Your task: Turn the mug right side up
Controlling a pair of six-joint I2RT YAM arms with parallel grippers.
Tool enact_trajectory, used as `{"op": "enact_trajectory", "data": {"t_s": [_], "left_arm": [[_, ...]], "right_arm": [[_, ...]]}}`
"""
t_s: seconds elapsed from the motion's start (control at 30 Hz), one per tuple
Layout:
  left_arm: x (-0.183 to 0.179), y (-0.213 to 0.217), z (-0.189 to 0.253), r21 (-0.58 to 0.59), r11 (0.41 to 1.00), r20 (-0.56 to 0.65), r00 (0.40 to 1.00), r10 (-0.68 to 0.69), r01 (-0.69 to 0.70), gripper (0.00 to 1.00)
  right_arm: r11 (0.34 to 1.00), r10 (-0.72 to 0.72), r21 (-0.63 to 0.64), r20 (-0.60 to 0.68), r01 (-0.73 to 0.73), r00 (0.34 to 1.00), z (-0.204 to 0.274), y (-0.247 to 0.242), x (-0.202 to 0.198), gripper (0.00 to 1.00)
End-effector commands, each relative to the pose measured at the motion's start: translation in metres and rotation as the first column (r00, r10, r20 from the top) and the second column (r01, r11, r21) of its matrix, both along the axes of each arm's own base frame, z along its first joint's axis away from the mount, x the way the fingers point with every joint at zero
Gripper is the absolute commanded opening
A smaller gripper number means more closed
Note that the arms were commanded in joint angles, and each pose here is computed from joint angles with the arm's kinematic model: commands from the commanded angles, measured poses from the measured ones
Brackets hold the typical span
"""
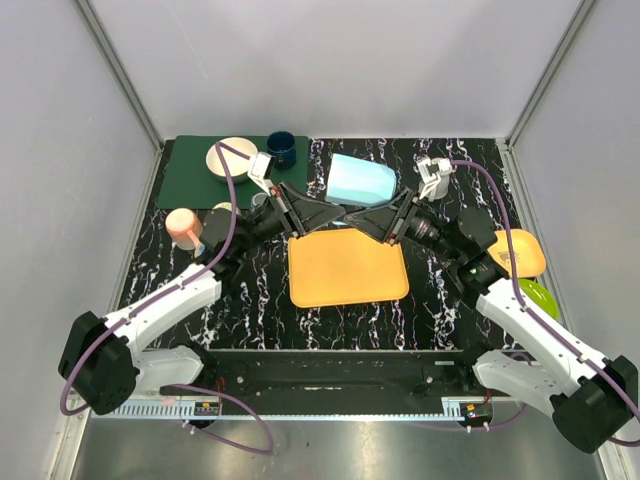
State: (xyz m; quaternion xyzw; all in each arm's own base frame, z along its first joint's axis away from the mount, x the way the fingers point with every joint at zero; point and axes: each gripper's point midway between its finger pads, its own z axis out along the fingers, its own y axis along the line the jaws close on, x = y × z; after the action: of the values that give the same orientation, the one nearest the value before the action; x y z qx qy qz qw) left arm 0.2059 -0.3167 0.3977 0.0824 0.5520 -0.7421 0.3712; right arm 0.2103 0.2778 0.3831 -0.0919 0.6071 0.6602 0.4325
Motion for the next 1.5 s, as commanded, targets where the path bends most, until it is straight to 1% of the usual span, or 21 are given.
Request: {"op": "enact_trajectory", "data": {"t_s": [0.0, 0.03, 0.1, 0.17, 0.2, 0.3, 0.33, 0.4, 0.43, 0.53, 0.57, 0.6, 0.67, 0.83, 0.87, 0.9, 0.97, 1.1, 1.13, 1.2, 1.47], "left_arm": [[-0.027, 0.007, 0.033, -0.067, 0.997, 0.143, 0.989, -0.039, 0.049, 0.0], [-0.027, 0.006, 0.031, -0.059, 0.997, 0.138, 0.99, -0.044, 0.052, 0.0], [-0.029, 0.005, 0.03, -0.051, 0.997, 0.142, 0.989, -0.048, 0.055, 0.0], [-0.032, 0.001, 0.028, -0.027, 0.997, 0.14, 0.988, -0.07, 0.075, 0.0], [-0.032, 0.0, 0.026, -0.017, 0.997, 0.147, 0.987, -0.073, 0.076, 0.0], [-0.036, -0.003, 0.021, 0.013, 0.996, 0.146, 0.986, -0.084, 0.083, 0.0], [-0.038, -0.003, 0.02, 0.02, 0.996, 0.142, 0.986, -0.09, 0.088, 0.0], [-0.04, -0.004, 0.018, 0.024, 0.995, 0.143, 0.985, -0.096, 0.094, 0.0], [-0.041, -0.005, 0.016, 0.027, 0.995, 0.138, 0.985, -0.101, 0.098, 0.0], [-0.043, -0.008, 0.012, 0.038, 0.993, 0.135, 0.984, -0.113, 0.109, 0.0], [-0.043, -0.008, 0.01, 0.041, 0.993, 0.131, 0.985, -0.115, 0.111, 0.0], [-0.044, -0.009, 0.009, 0.044, 0.993, 0.133, 0.984, -0.117, 0.112, 0.0], [-0.044, -0.008, 0.008, 0.046, 0.993, 0.133, 0.984, -0.115, 0.109, 0.0], [-0.045, -0.005, 0.009, 0.046, 0.995, 0.16, 0.983, -0.094, 0.088, 0.0], [-0.045, -0.003, 0.011, 0.043, 0.996, 0.165, 0.983, -0.083, 0.077, 0.01], [-0.044, -0.001, 0.013, 0.038, 0.998, 0.174, 0.983, -0.064, 0.059, 0.05], [-0.042, 0.001, 0.012, 0.031, 0.999, 0.181, 0.982, -0.045, 0.04, 0.06], [-0.042, 0.006, 0.017, -0.014, 1.0, 0.189, 0.982, -0.022, 0.025, 0.07], [-0.043, 0.008, 0.022, -0.039, 0.999, 0.206, 0.978, -0.017, 0.026, 0.07], [-0.042, 0.01, 0.025, -0.07, 0.997, 0.201, 0.979, -0.016, 0.03, 0.07], [-0.04, 0.024, 0.034, -0.19, 0.98, 0.177, 0.984, -0.02, 0.054, 0.2]], "right_arm": [[0.998, 0.0, 0.068, 0.101, -0.007, 0.995, 0.033, -0.002, -0.004, 0.47], [0.998, 0.0, 0.07, 0.103, -0.007, 0.995, 0.033, -0.002, -0.004, 0.5], [0.997, -0.006, 0.073, 0.105, -0.001, 0.994, 0.035, -0.002, -0.003, 0.59], [0.997, -0.006, 0.073, 0.103, -0.002, 0.995, 0.037, -0.002, -0.001, 0.63], [0.997, -0.006, 0.073, 0.099, -0.001, 0.995, 0.037, -0.002, 0.0, 0.61], [0.997, -0.002, 0.08, 0.105, -0.006, 0.994, 0.04, -0.001, 0.001, 0.5], [0.996, -0.005, 0.086, 0.11, -0.005, 0.994, 0.042, -0.001, 0.002, 0.43], [0.996, -0.003, 0.093, 0.107, -0.007, 0.994, 0.043, -0.002, 0.003, 0.34], [0.995, -0.004, 0.102, 0.114, -0.008, 0.993, 0.044, -0.002, 0.003, 0.27], [0.993, 0.011, 0.115, 0.121, -0.025, 0.993, 0.048, -0.001, 0.002, 0.2], [0.993, 0.017, 0.114, 0.12, -0.031, 0.993, 0.048, -0.001, 0.001, 0.1], [0.994, 0.019, 0.107, 0.108, -0.03, 0.994, 0.046, 0.0, 0.003, 0.06], [0.995, 0.015, 0.099, 0.105, -0.026, 0.994, 0.047, 0.0, 0.004, 0.0], [0.996, -0.05, 0.073, 0.127, 0.041, 0.991, 0.045, -0.008, 0.005, 0.0], [0.996, -0.07, 0.062, 0.129, 0.062, 0.989, 0.044, -0.01, 0.006, 0.0], [0.995, -0.097, 0.034, 0.139, 0.094, 0.986, 0.041, -0.014, 0.007, 0.0], [0.993, -0.121, 0.023, 0.162, 0.119, 0.979, 0.043, -0.018, 0.007, 0.0], [0.994, -0.111, 0.006, 0.194, 0.112, 0.975, 0.045, -0.019, 0.001, 0.0], [0.994, -0.104, 0.001, 0.196, 0.106, 0.975, 0.043, -0.019, 0.0, 0.0], [0.995, -0.093, -0.002, 0.204, 0.096, 0.975, 0.043, -0.018, -0.003, 0.0], [0.997, -0.068, -0.017, 0.217, 0.074, 0.974, 0.038, -0.018, -0.009, 0.0]]}}
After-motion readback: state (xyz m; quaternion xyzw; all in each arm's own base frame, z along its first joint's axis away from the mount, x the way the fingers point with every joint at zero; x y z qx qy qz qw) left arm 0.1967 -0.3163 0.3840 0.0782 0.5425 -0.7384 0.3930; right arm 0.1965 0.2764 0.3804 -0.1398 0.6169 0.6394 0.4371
